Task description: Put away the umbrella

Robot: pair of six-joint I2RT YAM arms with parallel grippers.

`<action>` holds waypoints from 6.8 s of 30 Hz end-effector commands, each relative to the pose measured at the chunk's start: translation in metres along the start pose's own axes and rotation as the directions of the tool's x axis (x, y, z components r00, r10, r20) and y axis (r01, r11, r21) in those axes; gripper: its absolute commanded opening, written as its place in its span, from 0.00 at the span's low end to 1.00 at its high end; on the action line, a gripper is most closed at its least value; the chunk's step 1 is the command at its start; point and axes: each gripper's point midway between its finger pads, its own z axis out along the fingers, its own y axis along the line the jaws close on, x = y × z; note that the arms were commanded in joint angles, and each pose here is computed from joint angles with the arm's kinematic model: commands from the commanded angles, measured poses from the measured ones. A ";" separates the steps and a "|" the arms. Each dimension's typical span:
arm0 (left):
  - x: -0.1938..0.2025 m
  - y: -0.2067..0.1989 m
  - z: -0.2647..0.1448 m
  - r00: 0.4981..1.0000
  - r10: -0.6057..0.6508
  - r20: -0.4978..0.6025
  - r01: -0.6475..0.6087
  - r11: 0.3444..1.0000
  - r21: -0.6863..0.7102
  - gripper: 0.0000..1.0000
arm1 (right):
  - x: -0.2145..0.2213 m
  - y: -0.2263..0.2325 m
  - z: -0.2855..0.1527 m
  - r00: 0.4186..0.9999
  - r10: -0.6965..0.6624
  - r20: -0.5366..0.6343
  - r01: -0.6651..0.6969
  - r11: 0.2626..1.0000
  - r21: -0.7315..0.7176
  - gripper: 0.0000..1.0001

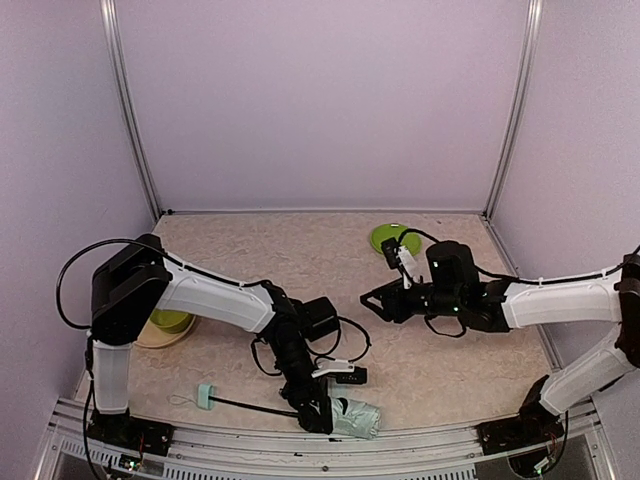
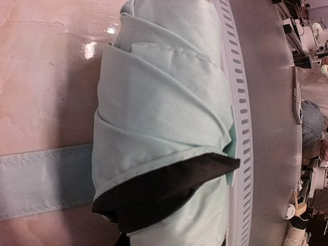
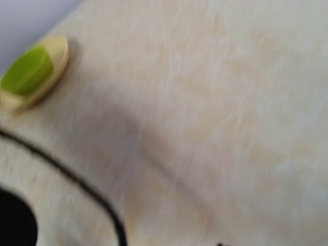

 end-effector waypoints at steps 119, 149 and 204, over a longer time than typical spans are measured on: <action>0.108 0.044 -0.023 0.908 0.184 -0.377 -0.403 0.633 -0.661 0.00 | 0.200 0.097 0.026 0.663 -0.367 -0.652 -0.062 0.841 -0.537 0.18; -0.056 -0.004 -0.259 0.944 0.327 -0.052 -0.056 0.003 -0.998 0.00 | -0.009 0.093 -0.042 0.957 -0.250 0.146 0.287 0.884 -0.369 0.64; -0.126 -0.190 -0.278 0.524 0.849 0.071 -0.335 0.282 -0.899 0.00 | 0.100 0.144 -0.026 0.862 -0.461 0.210 0.453 0.517 -0.726 0.49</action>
